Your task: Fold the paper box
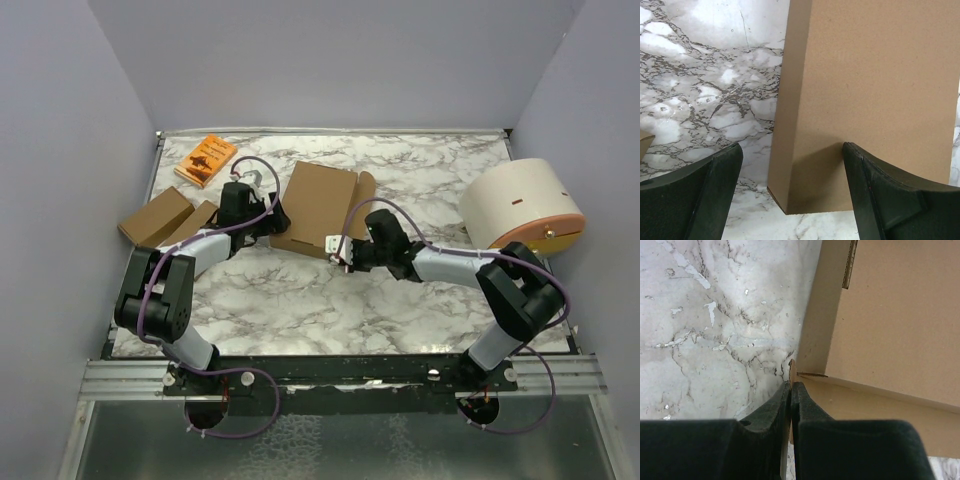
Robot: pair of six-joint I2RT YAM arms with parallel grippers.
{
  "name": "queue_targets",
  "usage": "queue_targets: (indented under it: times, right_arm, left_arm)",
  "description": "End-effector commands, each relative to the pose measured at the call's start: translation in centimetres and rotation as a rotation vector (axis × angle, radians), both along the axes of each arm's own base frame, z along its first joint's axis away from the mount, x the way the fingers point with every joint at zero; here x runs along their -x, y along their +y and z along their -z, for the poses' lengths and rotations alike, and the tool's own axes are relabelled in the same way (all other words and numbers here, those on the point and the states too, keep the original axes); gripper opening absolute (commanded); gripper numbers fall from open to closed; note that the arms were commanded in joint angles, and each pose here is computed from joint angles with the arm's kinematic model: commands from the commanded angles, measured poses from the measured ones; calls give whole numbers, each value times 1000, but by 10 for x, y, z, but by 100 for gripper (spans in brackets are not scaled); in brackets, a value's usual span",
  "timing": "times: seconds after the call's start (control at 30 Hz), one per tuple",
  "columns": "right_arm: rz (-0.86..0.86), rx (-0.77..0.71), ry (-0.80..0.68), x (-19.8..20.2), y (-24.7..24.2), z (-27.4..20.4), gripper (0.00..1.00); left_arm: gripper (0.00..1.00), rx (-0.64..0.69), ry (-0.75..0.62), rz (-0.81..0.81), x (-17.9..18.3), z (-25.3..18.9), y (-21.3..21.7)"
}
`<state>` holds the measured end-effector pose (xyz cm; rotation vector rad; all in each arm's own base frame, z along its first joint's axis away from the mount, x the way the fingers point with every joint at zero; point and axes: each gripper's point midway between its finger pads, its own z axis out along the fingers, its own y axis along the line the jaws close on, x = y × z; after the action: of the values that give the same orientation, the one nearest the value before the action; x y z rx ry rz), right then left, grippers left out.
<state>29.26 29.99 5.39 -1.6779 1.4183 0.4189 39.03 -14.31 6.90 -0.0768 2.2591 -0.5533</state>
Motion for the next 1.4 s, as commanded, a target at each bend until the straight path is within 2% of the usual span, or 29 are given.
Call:
queue_targets:
  times: [0.0, 0.37, 0.63, 1.37]
  right_arm:
    - [3, 34, 138, 11, -7, 12, 4]
    - [24, 22, 272, 11, -15, 13, 6]
    - [101, 40, 415, 7, -17, 23, 6]
    - [119, -24, 461, 3, -7, 11, 2]
  left_arm:
    - [83, -48, 29, -10, 0, 10, 5]
    - [83, -53, 38, -10, 1, 12, 6]
    - [83, -53, 41, -7, 1, 13, 6]
    - [82, -19, 50, 41, 1, 13, -6]
